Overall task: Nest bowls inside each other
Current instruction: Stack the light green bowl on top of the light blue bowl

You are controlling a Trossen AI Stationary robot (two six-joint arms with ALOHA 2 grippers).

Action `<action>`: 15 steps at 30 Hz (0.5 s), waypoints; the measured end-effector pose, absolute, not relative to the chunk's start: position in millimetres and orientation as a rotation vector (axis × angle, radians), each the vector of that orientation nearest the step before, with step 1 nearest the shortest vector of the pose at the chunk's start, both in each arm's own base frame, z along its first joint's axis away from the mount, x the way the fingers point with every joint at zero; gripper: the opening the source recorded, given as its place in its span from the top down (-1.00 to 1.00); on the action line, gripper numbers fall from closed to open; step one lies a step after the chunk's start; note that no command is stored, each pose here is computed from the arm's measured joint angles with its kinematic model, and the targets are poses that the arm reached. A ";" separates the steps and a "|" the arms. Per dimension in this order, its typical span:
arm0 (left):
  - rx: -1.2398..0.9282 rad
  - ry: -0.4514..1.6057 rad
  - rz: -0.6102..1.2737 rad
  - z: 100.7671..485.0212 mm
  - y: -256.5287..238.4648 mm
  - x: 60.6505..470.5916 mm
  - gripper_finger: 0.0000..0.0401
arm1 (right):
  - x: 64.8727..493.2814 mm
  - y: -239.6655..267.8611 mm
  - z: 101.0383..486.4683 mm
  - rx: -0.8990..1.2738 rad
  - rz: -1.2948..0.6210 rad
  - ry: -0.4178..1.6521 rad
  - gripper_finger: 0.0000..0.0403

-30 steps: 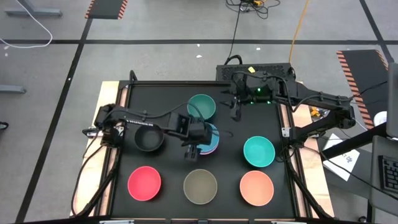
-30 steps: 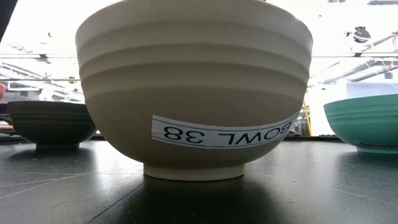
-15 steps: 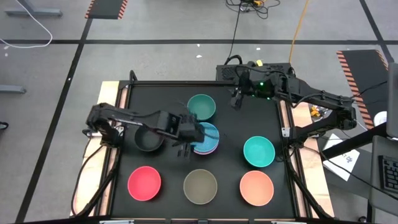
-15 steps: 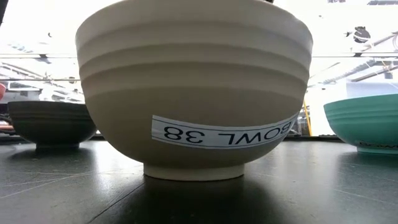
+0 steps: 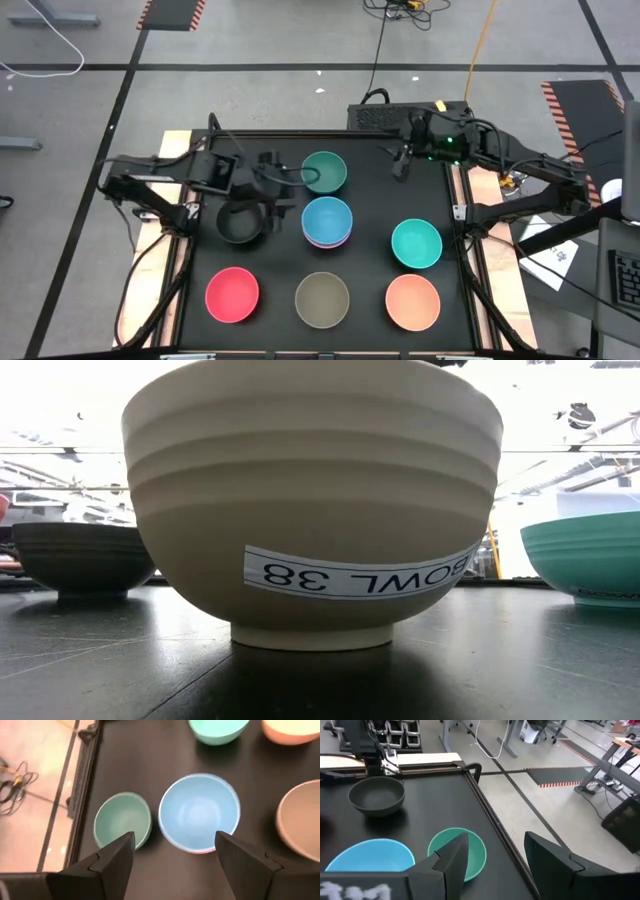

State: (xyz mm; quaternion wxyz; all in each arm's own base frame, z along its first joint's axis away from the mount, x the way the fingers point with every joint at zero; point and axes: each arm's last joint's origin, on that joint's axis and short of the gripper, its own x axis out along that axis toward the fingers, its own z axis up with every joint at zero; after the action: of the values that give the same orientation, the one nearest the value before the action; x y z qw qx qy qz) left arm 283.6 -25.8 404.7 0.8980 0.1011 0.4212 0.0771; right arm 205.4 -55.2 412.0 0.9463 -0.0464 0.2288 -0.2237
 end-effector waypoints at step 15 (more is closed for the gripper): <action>0.159 0.533 0.216 413.3 -11.6 194.8 -0.40 | 169.0 -42.1 403.5 -0.011 -0.321 0.346 0.07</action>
State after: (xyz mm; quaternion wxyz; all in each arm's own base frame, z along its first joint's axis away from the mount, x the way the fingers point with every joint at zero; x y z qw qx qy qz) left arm 194.8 -11.6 413.3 0.9558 0.0782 0.2627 0.1065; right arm 169.0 -42.1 403.5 0.9722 -0.0052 0.1715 -0.1591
